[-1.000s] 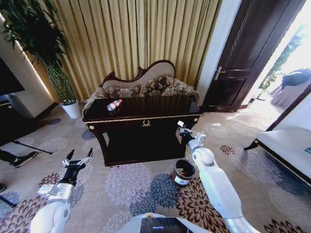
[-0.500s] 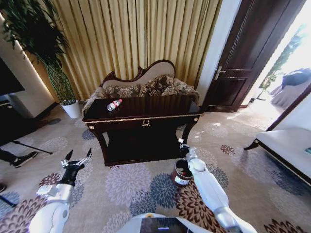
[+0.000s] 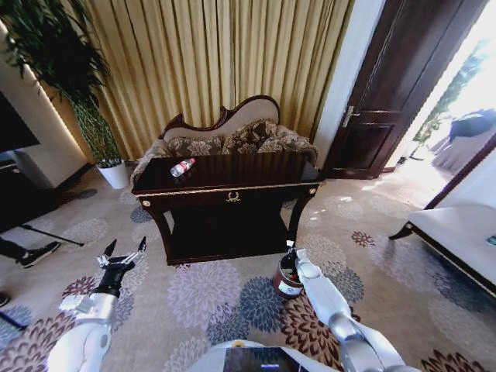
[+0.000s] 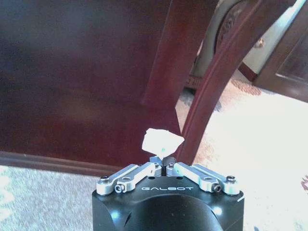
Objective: Move to the front of the table and place the trash on the table into the trash bin.
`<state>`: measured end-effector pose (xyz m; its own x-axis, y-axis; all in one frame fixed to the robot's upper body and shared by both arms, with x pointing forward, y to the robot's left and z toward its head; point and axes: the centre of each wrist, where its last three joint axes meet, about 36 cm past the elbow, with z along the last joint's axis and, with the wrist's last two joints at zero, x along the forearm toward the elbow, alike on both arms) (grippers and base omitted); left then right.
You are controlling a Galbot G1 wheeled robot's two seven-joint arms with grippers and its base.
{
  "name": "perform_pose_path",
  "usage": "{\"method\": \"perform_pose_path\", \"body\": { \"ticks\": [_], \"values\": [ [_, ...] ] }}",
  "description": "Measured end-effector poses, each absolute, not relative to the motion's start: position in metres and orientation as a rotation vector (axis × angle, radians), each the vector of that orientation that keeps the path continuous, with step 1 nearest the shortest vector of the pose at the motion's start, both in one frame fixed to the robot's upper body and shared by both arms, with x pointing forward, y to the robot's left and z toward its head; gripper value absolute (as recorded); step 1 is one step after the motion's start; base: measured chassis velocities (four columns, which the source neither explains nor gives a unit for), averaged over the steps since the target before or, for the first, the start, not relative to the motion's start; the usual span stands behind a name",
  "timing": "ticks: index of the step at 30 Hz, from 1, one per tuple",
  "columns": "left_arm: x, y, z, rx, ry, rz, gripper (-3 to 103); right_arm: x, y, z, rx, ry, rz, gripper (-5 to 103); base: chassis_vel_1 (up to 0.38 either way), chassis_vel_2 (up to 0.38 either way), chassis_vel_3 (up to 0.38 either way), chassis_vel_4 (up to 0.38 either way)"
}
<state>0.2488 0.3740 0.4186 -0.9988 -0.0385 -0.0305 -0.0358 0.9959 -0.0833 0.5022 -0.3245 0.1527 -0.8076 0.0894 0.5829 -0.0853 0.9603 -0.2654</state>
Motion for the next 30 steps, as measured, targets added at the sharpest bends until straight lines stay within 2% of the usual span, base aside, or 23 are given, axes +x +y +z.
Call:
{"method": "perform_pose_path", "body": {
  "ticks": [17, 19, 20, 23, 25, 29, 30],
  "values": [
    [0.247, 0.377, 0.422, -0.062, 3.100, -0.141, 100, 0.515, -0.336, 0.164, -0.128, -2.371, 0.448, -1, 0.000, 0.000, 0.000, 0.000],
    [0.247, 0.377, 0.421, -0.060, 3.101, -0.142, 100, 0.513, -0.339, 0.164, -0.135, -2.367, 0.456, 10, 0.000, 0.000, 0.000, 0.000],
    [0.247, 0.377, 0.421, -0.060, 3.101, -0.142, 100, 0.513, -0.339, 0.164, -0.135, -2.367, 0.456, 10, 0.000, 0.000, 0.000, 0.000],
    [0.247, 0.376, 0.420, -0.054, 3.103, -0.147, 100, 0.514, -0.340, 0.165, -0.144, -2.369, 0.462, 27, 0.000, 0.000, 0.000, 0.000],
    [0.247, 0.376, 0.420, -0.052, 3.103, -0.148, 100, 0.514, -0.340, 0.165, -0.144, -2.370, 0.463, 27, 0.000, 0.000, 0.000, 0.000],
    [0.248, 0.375, 0.421, -0.045, 3.099, -0.149, 100, 0.514, -0.339, 0.166, -0.143, -2.373, 0.469, 48, 0.000, 0.000, 0.000, 0.000],
    [0.248, 0.375, 0.421, -0.045, 3.099, -0.149, 100, 0.514, -0.339, 0.166, -0.143, -2.373, 0.469, 48, 0.000, 0.000, 0.000, 0.000]
  ]
}}
